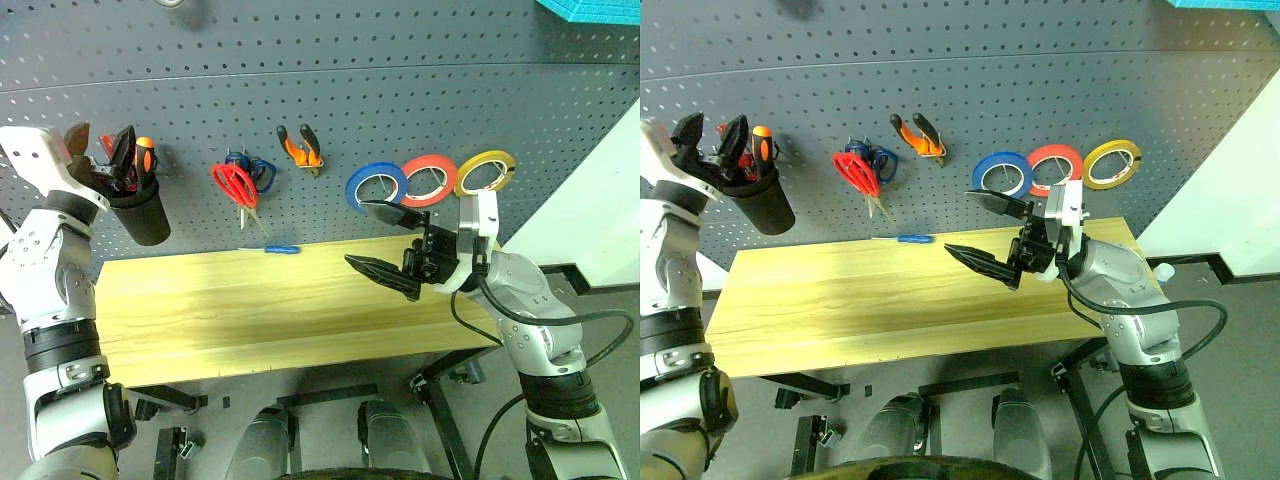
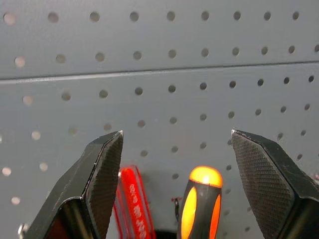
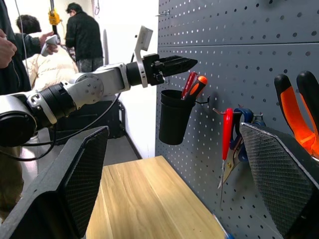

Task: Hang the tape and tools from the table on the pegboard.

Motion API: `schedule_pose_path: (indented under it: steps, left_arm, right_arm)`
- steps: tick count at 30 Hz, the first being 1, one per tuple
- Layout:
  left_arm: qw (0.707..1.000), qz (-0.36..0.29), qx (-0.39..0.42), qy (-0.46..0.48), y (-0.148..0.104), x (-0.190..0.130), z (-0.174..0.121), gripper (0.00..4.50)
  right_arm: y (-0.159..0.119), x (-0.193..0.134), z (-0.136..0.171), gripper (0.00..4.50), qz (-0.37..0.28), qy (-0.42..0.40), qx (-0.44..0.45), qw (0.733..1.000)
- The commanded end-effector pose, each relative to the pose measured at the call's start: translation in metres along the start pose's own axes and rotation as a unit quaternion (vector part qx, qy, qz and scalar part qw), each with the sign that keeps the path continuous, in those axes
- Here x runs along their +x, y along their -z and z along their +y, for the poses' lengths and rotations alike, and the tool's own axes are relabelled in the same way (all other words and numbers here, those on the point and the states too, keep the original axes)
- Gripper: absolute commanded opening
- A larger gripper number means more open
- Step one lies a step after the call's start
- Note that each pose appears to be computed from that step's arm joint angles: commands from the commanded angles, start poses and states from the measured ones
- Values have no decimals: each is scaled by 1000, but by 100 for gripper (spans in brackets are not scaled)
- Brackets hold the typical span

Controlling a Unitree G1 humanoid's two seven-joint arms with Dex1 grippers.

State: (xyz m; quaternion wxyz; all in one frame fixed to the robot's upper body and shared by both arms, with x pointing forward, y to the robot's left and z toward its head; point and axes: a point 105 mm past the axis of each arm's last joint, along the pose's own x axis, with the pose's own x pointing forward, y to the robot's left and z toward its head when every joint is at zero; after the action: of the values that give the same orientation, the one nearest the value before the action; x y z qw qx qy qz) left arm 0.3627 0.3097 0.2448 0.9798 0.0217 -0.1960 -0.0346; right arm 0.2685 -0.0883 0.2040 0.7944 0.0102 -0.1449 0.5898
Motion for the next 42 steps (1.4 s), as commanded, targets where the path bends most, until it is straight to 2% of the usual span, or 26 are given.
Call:
schedule_pose_path:
  steps: [1,14,17,20,26,29,32,33,36,38,42]
  left_arm:
    - [1000,-24,1,8,-16,0,-2,360]
    - [997,-45,-5,61,-31,-6,-18,360]
    - [993,-53,-12,102,-40,-13,-29,360]
    - [988,-29,0,152,-35,-21,-46,360]
    - [964,80,32,251,5,-40,-84,360]
    - [951,148,49,268,33,-45,-93,360]
    - [943,198,69,257,58,-45,-93,411]
    - [940,212,81,254,67,-45,-93,447]
    - [921,265,116,259,94,-49,-101,447]
    - [916,279,111,266,107,-53,-108,447]
    - [913,306,89,255,131,-61,-120,447]
  right_arm:
    - [-12,3,5,443,-14,-10,-20,1000]
    - [-10,3,5,443,-13,-12,-19,1000]
    - [-9,2,4,443,-12,-11,-20,1000]
    - [-9,0,3,443,-11,-10,-21,1000]
    - [-7,-1,2,443,-8,-8,-23,1000]
    - [-7,-1,1,443,-8,-5,-24,1000]
    - [-6,-3,1,443,-7,-2,-25,1000]
    - [-5,-3,1,443,-6,0,-26,1000]
    - [-2,-5,1,443,0,7,-26,1000]
    - [5,-7,-1,443,20,19,-28,999]
    - [40,-17,-9,443,102,55,-32,993]
